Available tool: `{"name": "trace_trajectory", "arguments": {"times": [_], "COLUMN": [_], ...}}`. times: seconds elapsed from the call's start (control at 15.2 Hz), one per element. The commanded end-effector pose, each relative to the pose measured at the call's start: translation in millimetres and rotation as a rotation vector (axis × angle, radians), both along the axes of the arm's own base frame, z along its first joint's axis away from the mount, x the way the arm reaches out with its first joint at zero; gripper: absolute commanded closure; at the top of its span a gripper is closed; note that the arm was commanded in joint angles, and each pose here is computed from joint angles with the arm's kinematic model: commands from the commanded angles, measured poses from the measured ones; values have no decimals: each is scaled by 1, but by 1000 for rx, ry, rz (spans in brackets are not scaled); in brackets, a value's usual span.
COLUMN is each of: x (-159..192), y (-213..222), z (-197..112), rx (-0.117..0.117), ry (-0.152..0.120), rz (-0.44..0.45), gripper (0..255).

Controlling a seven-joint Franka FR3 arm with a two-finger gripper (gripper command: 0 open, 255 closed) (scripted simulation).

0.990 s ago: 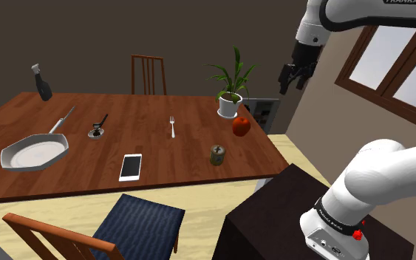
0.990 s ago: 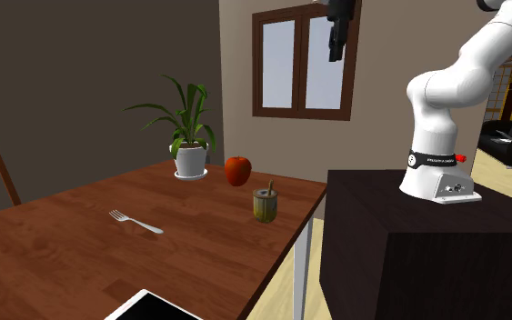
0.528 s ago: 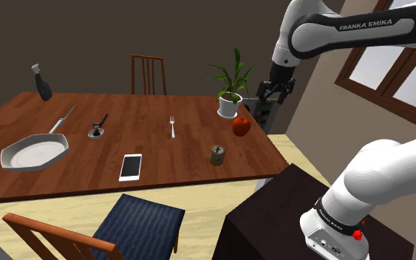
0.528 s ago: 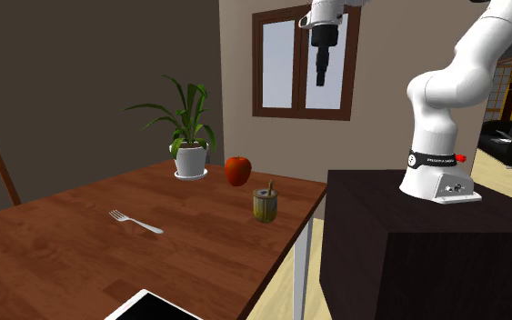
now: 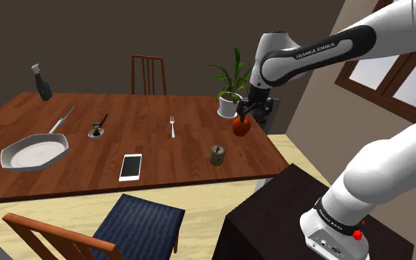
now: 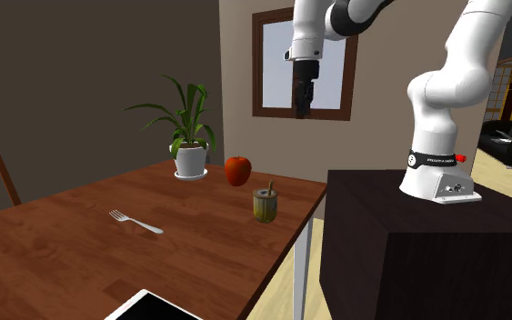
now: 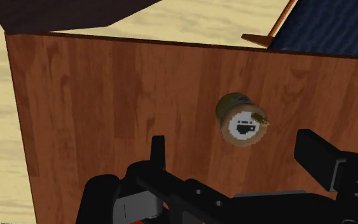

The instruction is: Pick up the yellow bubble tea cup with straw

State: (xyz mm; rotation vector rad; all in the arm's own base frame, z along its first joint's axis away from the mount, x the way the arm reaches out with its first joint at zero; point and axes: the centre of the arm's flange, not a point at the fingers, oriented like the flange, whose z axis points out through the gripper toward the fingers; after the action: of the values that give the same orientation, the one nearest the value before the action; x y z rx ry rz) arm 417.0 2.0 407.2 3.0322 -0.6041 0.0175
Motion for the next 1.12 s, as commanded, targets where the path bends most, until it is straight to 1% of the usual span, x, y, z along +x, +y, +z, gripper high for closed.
{"name": "trace_trajectory", "arguments": {"times": [0.0, 1.06], "x": [15, 130], "y": [4, 12], "z": [-19, -196], "rx": [5, 42], "ry": [-2, 0], "rz": [-37, -321], "gripper": [0, 0]}}
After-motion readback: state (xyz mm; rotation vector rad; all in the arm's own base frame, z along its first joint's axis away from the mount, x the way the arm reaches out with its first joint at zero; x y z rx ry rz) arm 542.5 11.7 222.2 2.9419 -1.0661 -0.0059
